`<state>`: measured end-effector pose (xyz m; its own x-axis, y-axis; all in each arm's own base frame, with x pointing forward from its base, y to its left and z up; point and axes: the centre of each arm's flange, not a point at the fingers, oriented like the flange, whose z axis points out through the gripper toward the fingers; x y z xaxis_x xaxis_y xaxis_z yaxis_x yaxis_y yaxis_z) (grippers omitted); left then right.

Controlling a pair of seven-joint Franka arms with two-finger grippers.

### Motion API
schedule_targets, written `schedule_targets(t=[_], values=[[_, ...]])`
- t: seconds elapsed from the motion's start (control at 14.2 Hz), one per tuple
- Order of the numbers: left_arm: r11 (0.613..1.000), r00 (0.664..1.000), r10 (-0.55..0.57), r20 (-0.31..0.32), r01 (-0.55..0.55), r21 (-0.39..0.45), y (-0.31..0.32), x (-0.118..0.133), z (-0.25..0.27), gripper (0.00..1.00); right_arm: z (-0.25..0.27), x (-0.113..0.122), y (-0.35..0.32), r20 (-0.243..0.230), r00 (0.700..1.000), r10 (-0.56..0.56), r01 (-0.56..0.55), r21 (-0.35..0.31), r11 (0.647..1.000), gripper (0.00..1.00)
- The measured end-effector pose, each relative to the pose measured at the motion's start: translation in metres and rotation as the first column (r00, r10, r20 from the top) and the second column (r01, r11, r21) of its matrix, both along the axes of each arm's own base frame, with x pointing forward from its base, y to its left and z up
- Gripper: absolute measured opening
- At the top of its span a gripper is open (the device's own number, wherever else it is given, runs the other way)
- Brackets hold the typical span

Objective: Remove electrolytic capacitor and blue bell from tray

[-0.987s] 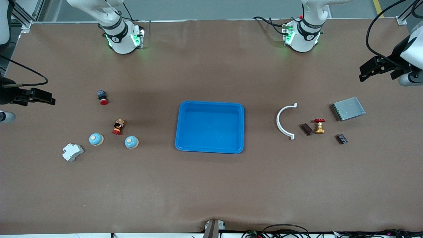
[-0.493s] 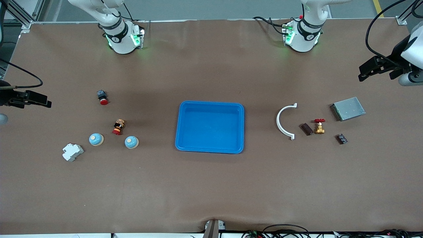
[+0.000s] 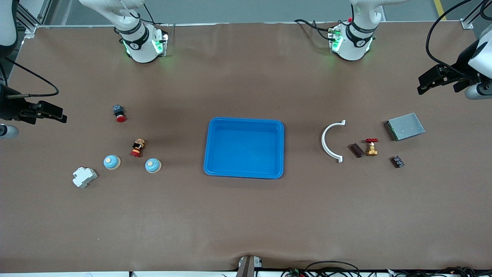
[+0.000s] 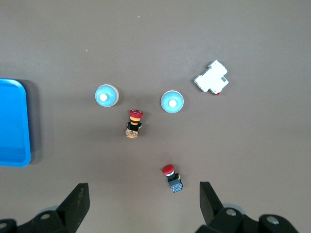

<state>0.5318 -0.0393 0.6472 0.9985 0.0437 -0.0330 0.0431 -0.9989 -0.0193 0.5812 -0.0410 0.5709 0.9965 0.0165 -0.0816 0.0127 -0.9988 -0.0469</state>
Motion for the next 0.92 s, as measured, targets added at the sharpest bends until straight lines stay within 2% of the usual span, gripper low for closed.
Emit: schedule_targets(t=[0.28,0.92], values=[[1.0,1.0,0.001,0.001,-0.001,0.0,0.0,0.0,0.0,1.0,0.001,-0.001,-0.004,0.002,1.0,-0.008,0.008,-0.001,1.0,1.0],[1.0,1.0,-0.002,-0.004,0.002,0.0,-0.002,0.001,-0.002,1.0,0.022,0.0,-0.019,0.051,0.998,-0.035,0.035,-0.007,0.999,1.0]])
